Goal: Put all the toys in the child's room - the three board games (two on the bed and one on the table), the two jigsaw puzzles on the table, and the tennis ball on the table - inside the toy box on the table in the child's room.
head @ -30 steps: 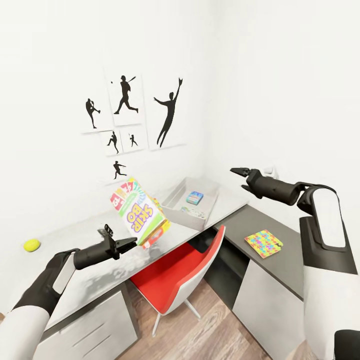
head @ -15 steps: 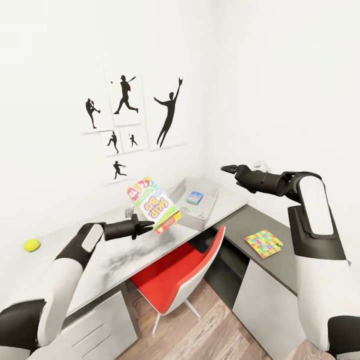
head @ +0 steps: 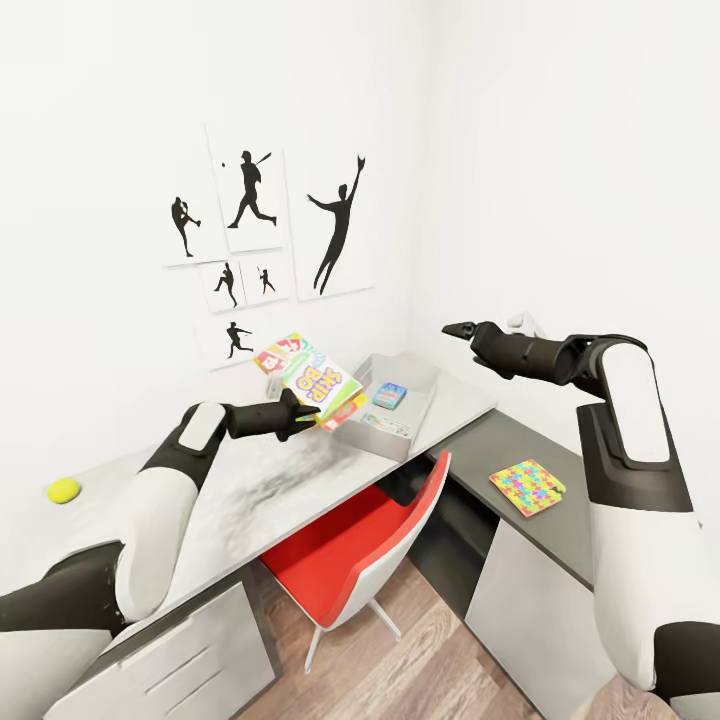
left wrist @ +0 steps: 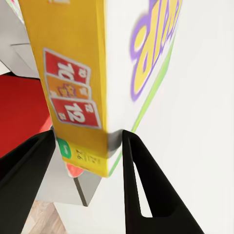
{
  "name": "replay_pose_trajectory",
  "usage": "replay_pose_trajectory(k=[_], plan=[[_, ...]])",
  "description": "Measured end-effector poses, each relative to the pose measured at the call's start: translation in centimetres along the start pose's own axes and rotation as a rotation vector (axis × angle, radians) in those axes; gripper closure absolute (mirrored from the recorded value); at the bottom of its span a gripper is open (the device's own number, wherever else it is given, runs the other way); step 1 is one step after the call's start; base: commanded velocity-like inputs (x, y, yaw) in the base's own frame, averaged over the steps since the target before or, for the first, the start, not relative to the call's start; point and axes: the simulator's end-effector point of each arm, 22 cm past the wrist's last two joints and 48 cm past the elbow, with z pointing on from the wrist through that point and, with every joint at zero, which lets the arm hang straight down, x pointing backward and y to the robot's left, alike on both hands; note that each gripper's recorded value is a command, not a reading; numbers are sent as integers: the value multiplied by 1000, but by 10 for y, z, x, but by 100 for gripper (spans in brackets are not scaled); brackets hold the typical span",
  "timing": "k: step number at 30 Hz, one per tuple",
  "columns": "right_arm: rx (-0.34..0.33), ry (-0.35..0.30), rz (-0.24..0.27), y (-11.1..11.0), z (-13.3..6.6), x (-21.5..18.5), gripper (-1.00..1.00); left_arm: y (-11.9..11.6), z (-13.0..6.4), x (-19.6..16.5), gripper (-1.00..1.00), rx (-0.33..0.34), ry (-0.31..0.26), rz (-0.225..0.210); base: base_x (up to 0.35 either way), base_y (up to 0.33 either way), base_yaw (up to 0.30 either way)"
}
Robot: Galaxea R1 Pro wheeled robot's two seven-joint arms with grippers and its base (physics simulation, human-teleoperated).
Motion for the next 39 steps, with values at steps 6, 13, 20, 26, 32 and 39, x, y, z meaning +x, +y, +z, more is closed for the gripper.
replay_pose_trajectory(k=[6,13,20,26,32,39], plan=[[-18,7,10,4,0,2,-100,1,0,0,100,-5,-2,-3,153,-112,0],[-20,9,11,4,0,2,-100,0,-3,-5,100,13,-20,-28,120,-106,0],[-21,9,11,5,0,2,-100,0,-4,-7,100,18,-26,-34,21,-200,0],[-20,9,10,5,1,3,-100,0,-4,-9,100,22,-31,-40,7,-97,0],[-20,10,11,5,1,3,-100,2,-7,-12,100,37,-43,-71,1,-191,0],[-19,10,11,5,1,3,-100,6,0,-8,100,38,-49,-97,0,-123,0]])
